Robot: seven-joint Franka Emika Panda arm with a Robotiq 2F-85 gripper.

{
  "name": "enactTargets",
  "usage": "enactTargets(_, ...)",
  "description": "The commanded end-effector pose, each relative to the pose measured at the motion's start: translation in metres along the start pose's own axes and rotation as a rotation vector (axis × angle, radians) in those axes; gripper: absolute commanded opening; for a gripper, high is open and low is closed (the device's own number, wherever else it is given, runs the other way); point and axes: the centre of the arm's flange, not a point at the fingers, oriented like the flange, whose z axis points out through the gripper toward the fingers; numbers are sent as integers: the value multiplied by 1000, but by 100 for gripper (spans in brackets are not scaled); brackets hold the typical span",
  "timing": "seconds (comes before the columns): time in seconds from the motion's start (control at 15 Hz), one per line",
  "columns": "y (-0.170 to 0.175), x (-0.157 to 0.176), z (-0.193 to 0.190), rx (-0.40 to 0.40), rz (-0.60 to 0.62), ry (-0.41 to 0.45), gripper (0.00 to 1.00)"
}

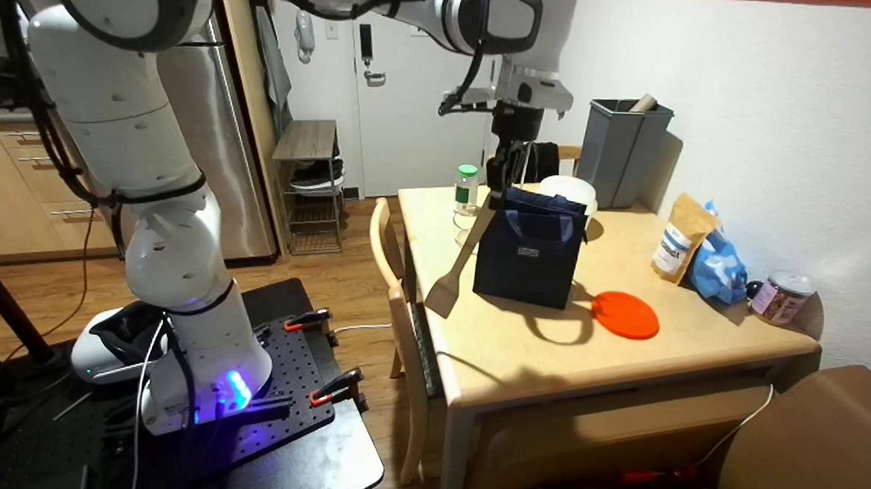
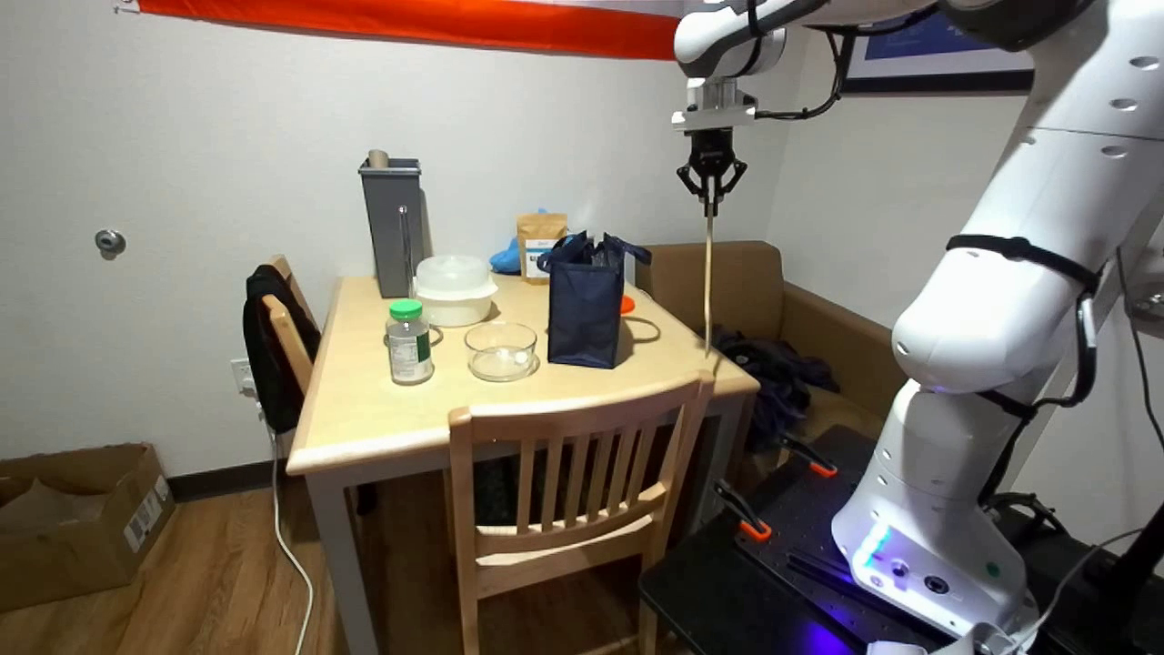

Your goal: Remove the spatula from the bag and place it on the table

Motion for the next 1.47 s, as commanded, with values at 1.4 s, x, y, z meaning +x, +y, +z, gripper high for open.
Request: enactTargets(1.4, 13, 90, 143, 473, -253, -537, 3)
